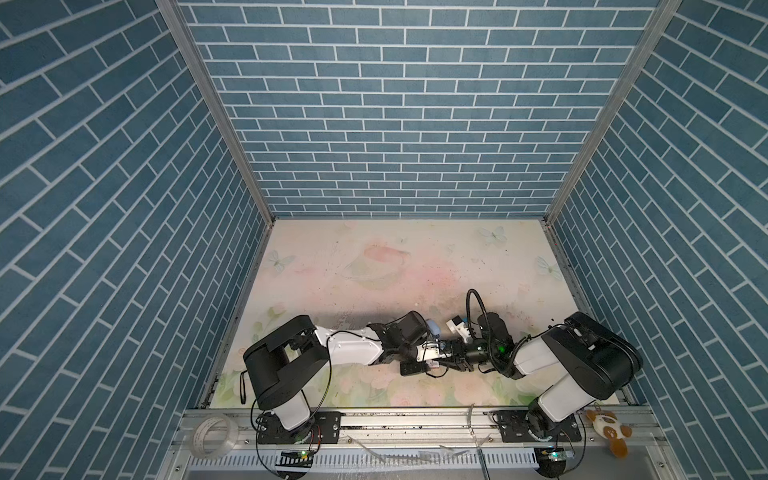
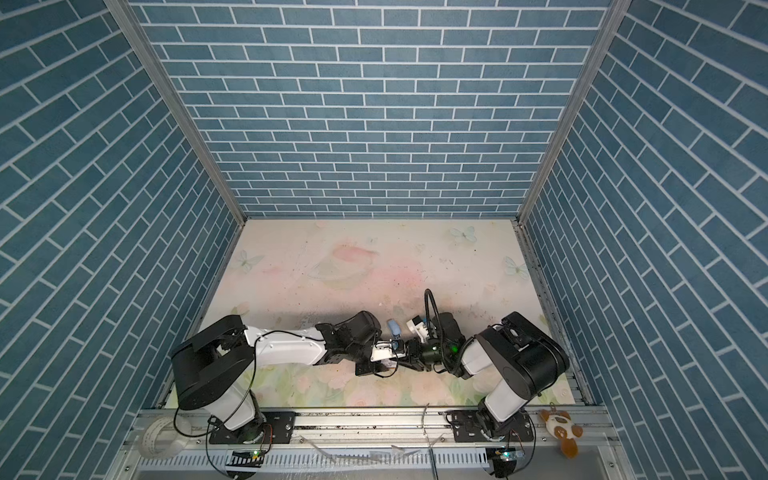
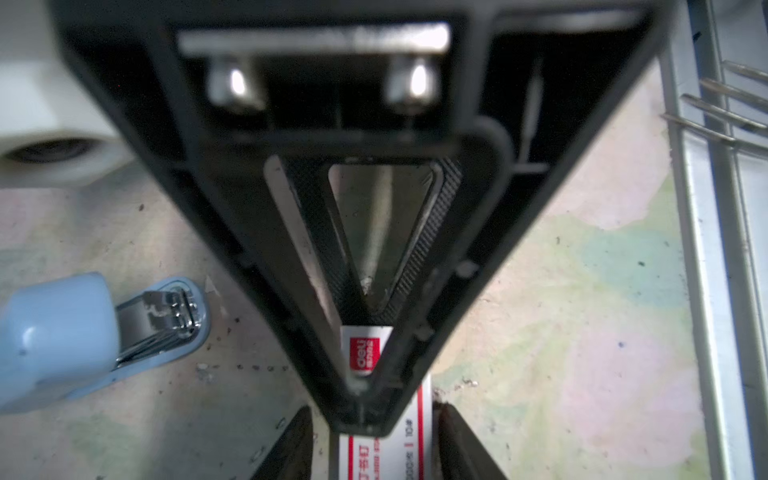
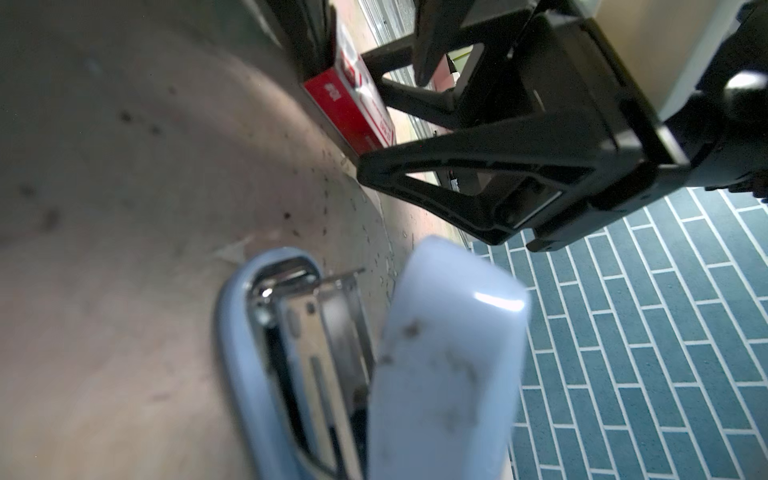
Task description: Load the staples into the stapler
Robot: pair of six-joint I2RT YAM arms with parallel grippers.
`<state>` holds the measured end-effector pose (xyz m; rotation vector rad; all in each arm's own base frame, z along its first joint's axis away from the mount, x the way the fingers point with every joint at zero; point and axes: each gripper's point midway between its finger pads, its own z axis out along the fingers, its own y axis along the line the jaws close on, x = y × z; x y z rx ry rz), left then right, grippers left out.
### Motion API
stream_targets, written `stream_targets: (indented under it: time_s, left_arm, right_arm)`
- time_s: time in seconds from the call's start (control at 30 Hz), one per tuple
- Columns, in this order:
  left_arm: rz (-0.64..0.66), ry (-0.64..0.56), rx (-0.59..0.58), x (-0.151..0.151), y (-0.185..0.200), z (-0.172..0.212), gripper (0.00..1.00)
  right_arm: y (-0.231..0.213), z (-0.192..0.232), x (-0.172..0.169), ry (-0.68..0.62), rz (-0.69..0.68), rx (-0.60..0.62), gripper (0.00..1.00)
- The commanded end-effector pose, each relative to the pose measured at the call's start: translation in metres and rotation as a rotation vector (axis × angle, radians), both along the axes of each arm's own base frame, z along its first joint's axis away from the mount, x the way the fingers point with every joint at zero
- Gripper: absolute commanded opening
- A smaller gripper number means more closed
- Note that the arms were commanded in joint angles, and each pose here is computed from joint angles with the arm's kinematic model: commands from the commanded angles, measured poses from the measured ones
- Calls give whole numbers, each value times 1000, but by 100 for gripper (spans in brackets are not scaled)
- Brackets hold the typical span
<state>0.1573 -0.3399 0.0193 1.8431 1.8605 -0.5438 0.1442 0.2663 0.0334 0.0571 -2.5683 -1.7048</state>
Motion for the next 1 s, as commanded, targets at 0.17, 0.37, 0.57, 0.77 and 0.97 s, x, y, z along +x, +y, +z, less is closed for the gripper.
stream_targets:
  time_s: [0.17,0.37,0.57,0.77,0.97]
  left_arm:
    - [-23,-13,50,-8,19,4,64]
    - [-29,-35,54,-7,26,10,65]
    - [-23,-29,72,-7,28,3,62]
    - [-17,-24,85,-7,31,-2,62]
    - [-16,4,99,-8,28,-9,55]
  right_arm:
    - [-3,-5,-2,-10,-4,-36,36]
    - [-4,-4,0,-23,-13,-45,36]
    - [-6,-4,0,-28,-17,-51,36]
    - [-8,-5,-2,-33,-17,-58,35]
    - [-8,-6,-3,-32,-11,-65,33]
